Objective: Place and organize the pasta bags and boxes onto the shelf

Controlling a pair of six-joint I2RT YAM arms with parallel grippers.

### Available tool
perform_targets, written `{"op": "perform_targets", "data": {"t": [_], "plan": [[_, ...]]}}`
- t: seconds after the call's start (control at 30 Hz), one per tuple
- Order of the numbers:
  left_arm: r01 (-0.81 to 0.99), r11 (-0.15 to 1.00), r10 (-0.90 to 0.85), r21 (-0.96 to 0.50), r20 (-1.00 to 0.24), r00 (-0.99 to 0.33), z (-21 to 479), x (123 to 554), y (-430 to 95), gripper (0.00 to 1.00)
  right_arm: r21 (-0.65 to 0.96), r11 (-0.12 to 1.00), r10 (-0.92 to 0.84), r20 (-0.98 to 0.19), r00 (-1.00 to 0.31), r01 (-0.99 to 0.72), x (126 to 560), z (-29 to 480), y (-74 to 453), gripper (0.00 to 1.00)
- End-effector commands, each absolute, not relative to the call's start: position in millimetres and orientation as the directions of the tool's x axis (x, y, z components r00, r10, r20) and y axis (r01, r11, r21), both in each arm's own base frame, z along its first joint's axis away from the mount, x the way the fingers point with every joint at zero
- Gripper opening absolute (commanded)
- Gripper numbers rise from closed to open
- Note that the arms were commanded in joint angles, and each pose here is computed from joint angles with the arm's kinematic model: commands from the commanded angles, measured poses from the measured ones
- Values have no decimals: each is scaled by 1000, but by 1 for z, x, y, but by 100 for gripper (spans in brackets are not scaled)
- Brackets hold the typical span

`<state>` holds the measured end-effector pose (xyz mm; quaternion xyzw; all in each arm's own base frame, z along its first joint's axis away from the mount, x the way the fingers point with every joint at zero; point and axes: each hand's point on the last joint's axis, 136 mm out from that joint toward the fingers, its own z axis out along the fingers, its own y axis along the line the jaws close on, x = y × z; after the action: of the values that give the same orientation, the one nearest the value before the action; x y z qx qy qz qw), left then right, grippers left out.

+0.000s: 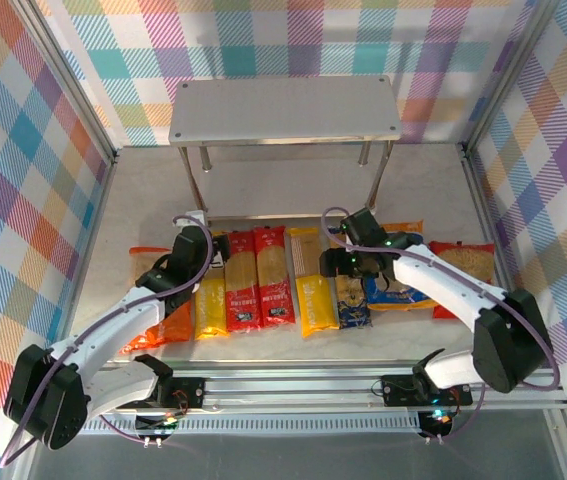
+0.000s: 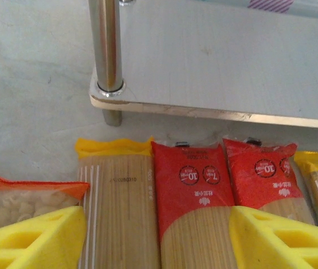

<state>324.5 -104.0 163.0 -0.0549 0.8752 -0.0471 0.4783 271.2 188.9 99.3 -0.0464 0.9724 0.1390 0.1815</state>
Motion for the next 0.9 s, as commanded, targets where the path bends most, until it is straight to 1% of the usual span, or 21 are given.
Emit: {"op": "perform_targets", "data": {"t": [0.0, 0.1, 0.23, 0.37, 0.7, 0.87], "plan": [[-41, 986, -156, -160, -820, -550, 163, 325, -112, 68, 197, 977, -13, -322, -947, -81, 273, 93, 182, 84], [-43, 986, -158, -162, -815, -558, 159, 324, -112, 68, 145, 987, -23, -292, -956, -68, 272, 82, 176, 86], [-42, 985, -162, -168, -810, -564, 155, 322, -112, 69, 125, 990, -31, -261, -965, -66, 271, 71, 176, 86], [-41, 986, -157, -162, -808, -569, 155, 321, -111, 69, 83, 995, -39, -229, -973, -60, 272, 60, 173, 90], [-45, 987, -154, -156, -809, -567, 154, 320, -110, 69, -31, 999, -46, -193, -980, -40, 277, 40, 159, 93], [-52, 987, -154, -152, -809, -568, 153, 320, -108, 69, -45, 998, -51, -153, -987, -44, 274, 26, 159, 93]]}}
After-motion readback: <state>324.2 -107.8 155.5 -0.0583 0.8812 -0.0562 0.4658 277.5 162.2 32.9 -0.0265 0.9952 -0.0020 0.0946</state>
